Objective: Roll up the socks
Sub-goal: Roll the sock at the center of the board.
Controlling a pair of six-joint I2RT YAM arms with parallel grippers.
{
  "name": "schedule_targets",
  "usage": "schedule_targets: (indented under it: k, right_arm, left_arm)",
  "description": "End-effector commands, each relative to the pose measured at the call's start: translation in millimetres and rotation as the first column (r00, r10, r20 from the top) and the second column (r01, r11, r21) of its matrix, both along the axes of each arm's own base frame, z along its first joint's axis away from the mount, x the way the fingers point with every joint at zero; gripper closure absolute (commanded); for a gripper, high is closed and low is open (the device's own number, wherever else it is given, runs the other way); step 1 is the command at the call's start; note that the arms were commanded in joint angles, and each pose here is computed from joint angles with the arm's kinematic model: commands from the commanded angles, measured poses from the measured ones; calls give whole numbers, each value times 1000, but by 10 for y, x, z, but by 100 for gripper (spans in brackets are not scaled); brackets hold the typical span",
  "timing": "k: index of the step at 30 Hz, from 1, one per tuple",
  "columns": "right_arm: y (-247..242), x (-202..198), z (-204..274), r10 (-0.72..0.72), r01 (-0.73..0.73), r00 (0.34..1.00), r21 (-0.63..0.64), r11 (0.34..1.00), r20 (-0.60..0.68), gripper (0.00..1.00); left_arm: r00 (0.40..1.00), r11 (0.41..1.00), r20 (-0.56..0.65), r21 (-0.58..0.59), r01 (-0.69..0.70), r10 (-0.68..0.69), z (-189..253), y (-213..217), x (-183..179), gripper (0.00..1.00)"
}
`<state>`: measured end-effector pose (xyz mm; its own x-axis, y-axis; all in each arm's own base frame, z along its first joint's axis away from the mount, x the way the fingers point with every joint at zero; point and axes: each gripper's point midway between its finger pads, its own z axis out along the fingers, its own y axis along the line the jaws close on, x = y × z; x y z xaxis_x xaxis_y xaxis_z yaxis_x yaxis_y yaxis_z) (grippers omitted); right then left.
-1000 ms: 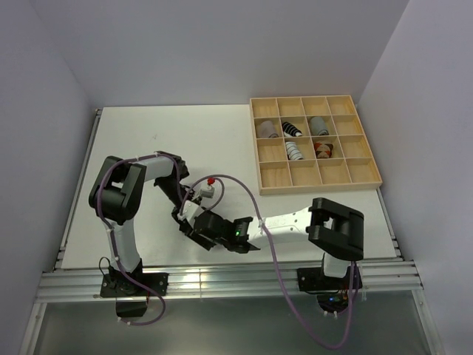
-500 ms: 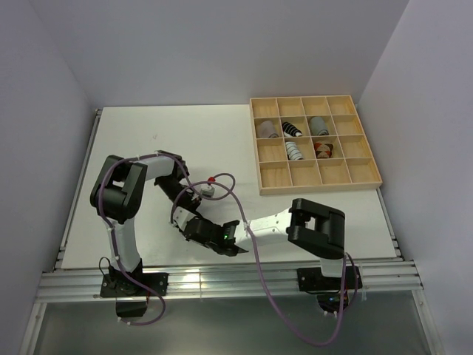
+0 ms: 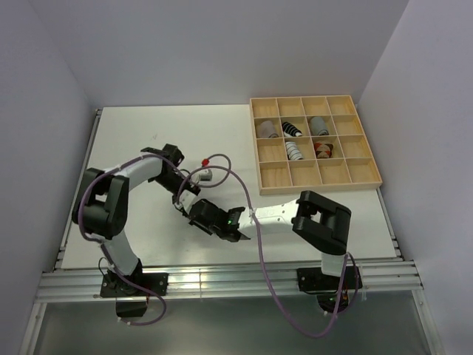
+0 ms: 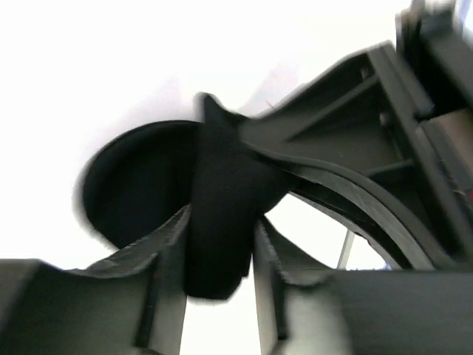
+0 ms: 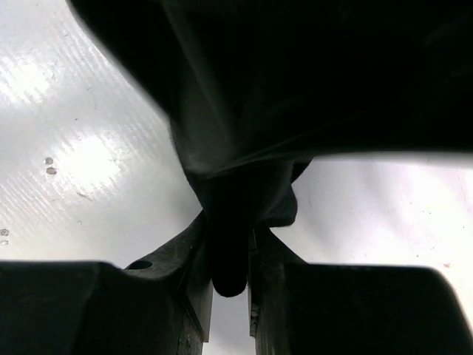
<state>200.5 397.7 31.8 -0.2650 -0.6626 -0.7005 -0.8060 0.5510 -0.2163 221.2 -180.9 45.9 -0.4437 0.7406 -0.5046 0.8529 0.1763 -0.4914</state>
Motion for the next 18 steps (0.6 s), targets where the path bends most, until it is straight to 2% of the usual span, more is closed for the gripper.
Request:
schedule_targets:
  k: [1, 4, 5, 8, 10, 15, 17, 18]
  right_arm:
    - [-60, -307, -138, 64, -68, 990, -27, 997, -126, 98]
    - [-75, -337, -157, 72, -77, 986, -28, 997, -149, 99]
    - [-75, -337, -163, 74, -79, 985, -30, 996, -156, 99]
    - [-98, -335, -202, 75, -83, 980, -39, 996, -184, 99]
    - [-101, -371, -220, 89, -98, 971, -32, 995, -221, 99]
    - [-142, -332, -229, 95, -103, 942, -9, 995, -321, 99]
    - [-126, -364, -207, 114, -120, 917, 7, 993, -382, 99]
    - [-145, -316, -201, 104, -108, 909, 12, 994, -403, 99]
  left_arm:
    - [959, 970, 181, -146, -194, 219, 455, -174, 592, 59]
    - [913, 942, 245, -172, -290, 326, 604, -101, 840, 55]
    - [897, 933, 266, -175, -316, 353, 654, -65, 895, 49]
    - [862, 913, 306, -197, -358, 404, 759, 3, 1022, 47]
    - [817, 888, 350, -227, -400, 458, 868, 76, 1129, 46]
    - [651, 778, 426, -378, -502, 628, 1369, 438, 1356, 40]
    - [578, 761, 495, -438, -479, 649, 1630, 553, 1377, 37]
    - [561, 769, 526, -435, -468, 639, 1611, 599, 1349, 35]
